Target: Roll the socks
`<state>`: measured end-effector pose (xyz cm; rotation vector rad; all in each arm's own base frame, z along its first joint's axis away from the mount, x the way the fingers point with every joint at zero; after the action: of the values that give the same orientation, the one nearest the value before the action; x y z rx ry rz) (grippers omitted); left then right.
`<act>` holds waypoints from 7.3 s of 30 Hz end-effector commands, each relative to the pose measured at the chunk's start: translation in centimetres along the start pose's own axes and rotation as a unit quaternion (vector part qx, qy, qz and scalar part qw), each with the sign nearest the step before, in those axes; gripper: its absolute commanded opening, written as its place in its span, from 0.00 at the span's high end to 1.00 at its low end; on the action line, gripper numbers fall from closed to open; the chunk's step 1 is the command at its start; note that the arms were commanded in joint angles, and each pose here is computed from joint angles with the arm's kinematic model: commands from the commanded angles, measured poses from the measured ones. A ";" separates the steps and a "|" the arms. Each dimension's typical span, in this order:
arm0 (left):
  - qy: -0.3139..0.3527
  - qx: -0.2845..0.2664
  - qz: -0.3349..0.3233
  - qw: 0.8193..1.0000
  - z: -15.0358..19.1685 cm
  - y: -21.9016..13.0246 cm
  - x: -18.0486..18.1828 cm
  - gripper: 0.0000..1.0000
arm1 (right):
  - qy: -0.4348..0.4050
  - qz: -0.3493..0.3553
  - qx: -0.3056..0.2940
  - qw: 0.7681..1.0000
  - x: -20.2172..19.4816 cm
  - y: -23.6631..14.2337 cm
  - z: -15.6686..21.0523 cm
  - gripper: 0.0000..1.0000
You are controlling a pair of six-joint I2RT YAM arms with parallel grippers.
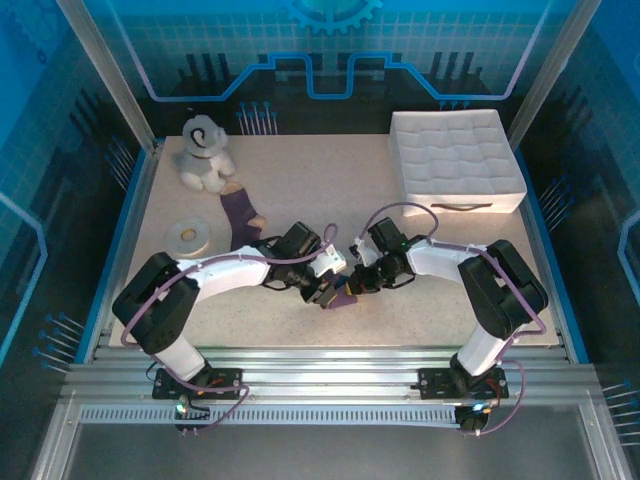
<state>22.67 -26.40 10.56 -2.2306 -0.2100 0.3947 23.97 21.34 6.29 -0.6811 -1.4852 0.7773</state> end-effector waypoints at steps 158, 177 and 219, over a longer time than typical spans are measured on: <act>-0.195 -0.049 0.072 0.977 3.0 -1.0 4.0 0.68 | -0.614 0.243 0.116 0.742 1.6 2.4 6.5 1.00; -0.336 -0.032 -0.043 0.940 6.1 -0.2 9.4 0.73 | -0.567 0.258 0.162 0.766 1.5 1.5 8.4 1.00; -0.275 -0.060 0.060 0.958 1.4 3.6 11.2 0.78 | -0.369 0.048 0.314 0.874 3.7 4.1 8.5 1.00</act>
<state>32.67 -25.78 5.76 -2.2660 -0.3515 1.1173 17.86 27.94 7.65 0.0388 -1.9566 1.5551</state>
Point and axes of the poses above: each hand's point on the last joint's axis, 136 mm out from that joint toward the fingers, its own y axis out along the fingers, its own x axis along the line the jaws close on, z = x × y, the point moved 5 cm from there along -y, back along the fingers, and after that the axes turned 15 degrees about y, right-handed, at the moved point
